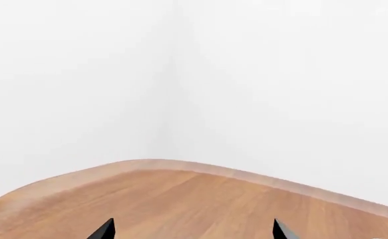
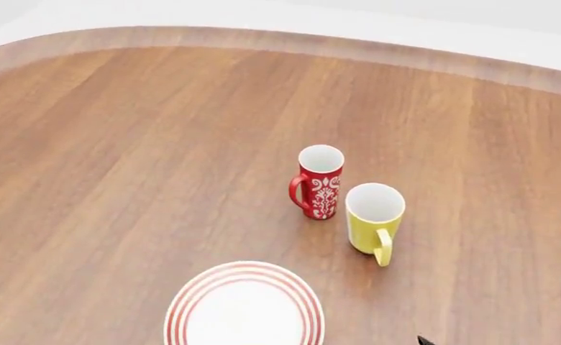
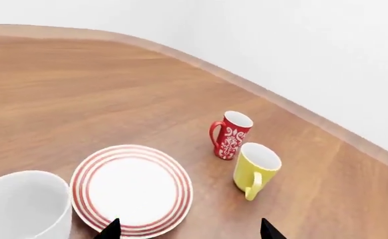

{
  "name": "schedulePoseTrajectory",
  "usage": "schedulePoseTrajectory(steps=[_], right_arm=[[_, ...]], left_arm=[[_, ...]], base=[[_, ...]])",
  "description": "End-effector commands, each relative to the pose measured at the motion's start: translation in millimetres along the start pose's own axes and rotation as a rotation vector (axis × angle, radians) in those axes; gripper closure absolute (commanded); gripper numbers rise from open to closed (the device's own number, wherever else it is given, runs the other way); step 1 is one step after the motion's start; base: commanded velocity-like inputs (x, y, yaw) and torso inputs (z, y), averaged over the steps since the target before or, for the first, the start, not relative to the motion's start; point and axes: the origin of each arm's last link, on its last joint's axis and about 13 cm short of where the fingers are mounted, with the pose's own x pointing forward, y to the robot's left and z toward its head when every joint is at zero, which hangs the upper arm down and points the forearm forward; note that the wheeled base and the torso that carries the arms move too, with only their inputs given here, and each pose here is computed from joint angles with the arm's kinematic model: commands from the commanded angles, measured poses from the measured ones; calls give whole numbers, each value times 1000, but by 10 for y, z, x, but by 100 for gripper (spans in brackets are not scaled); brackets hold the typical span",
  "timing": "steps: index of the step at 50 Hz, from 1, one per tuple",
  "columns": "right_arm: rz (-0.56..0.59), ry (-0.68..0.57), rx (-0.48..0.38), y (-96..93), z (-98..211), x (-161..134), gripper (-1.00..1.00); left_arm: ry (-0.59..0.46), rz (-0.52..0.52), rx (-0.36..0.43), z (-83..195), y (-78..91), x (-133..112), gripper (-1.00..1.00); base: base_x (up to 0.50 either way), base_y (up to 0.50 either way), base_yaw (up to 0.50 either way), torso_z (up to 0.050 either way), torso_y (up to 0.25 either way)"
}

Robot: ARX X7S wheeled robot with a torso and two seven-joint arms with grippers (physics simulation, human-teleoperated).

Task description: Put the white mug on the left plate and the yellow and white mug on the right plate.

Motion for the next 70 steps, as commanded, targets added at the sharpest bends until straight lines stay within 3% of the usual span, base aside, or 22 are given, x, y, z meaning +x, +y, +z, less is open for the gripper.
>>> schedulePoseTrajectory(steps=[1, 17, 28, 38, 70], right_arm=[[149, 51, -48, 38, 28, -151, -100], [311, 52, -109, 133, 120, -118, -100], [406, 70, -106, 173, 55, -27, -100], [480, 108, -67, 169, -58, 238, -100], [540, 226, 16, 144, -448, 635, -100]], left_arm=[[-12, 12, -16, 30, 22, 4, -100], [-14, 11, -24, 54, 22, -2, -100], [-17, 18, -33, 70, 26, -14, -100], [-25, 24, -36, 97, 26, -2, -100], [-37, 30, -45, 132, 44, -25, -100]], base=[[0, 0, 0, 0, 0], [0, 0, 0, 0, 0], [0, 0, 0, 0, 0], [0, 0, 0, 0, 0], [0, 0, 0, 0, 0]])
